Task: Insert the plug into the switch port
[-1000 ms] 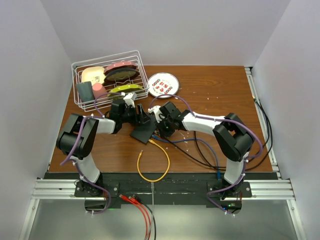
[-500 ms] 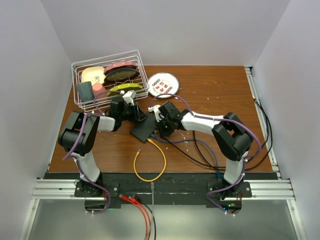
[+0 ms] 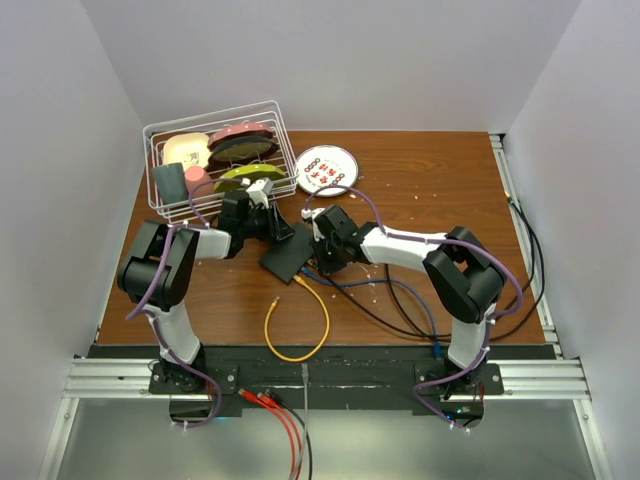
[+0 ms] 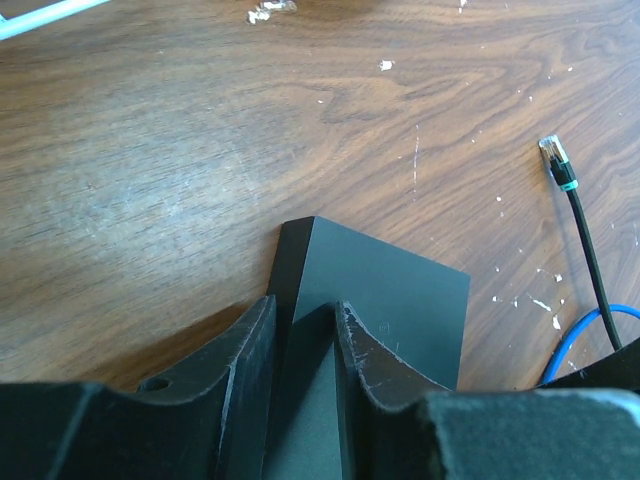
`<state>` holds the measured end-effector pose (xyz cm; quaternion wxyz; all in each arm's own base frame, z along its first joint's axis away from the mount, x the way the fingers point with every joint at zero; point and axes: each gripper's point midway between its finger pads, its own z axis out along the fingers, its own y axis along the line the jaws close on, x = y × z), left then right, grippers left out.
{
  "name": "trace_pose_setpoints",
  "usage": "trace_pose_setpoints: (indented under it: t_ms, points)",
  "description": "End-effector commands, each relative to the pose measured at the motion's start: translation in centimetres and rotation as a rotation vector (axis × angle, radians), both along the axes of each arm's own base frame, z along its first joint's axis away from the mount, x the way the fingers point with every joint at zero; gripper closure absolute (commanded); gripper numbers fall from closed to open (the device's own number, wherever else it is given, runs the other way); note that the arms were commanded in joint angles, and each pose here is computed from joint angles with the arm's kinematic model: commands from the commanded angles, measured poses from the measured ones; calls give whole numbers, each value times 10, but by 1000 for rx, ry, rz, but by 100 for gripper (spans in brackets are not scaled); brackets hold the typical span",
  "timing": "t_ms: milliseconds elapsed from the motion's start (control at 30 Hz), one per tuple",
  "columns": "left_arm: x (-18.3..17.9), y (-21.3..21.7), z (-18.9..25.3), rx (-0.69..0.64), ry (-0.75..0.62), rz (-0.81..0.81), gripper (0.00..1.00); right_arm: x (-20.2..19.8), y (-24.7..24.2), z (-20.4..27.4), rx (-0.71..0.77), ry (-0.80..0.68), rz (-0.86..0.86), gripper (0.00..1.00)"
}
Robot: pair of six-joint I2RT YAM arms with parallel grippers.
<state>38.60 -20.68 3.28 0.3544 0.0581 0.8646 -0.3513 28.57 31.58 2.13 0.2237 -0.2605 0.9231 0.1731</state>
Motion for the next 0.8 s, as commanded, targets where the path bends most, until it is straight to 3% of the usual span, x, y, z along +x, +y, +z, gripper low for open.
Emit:
trace_pose_setpoints:
  t_ms: [0,567,767]
  points:
    - [-57,-7,-41,17,245,-106,77,58,33,47,209,-227,-162,100]
    - [-79,0,-62,42,364,-91,97,75,25,49,261,-301,-387,100]
    - [-85,0,-64,29,385,-87,100,77,18,66,359,-353,-482,100]
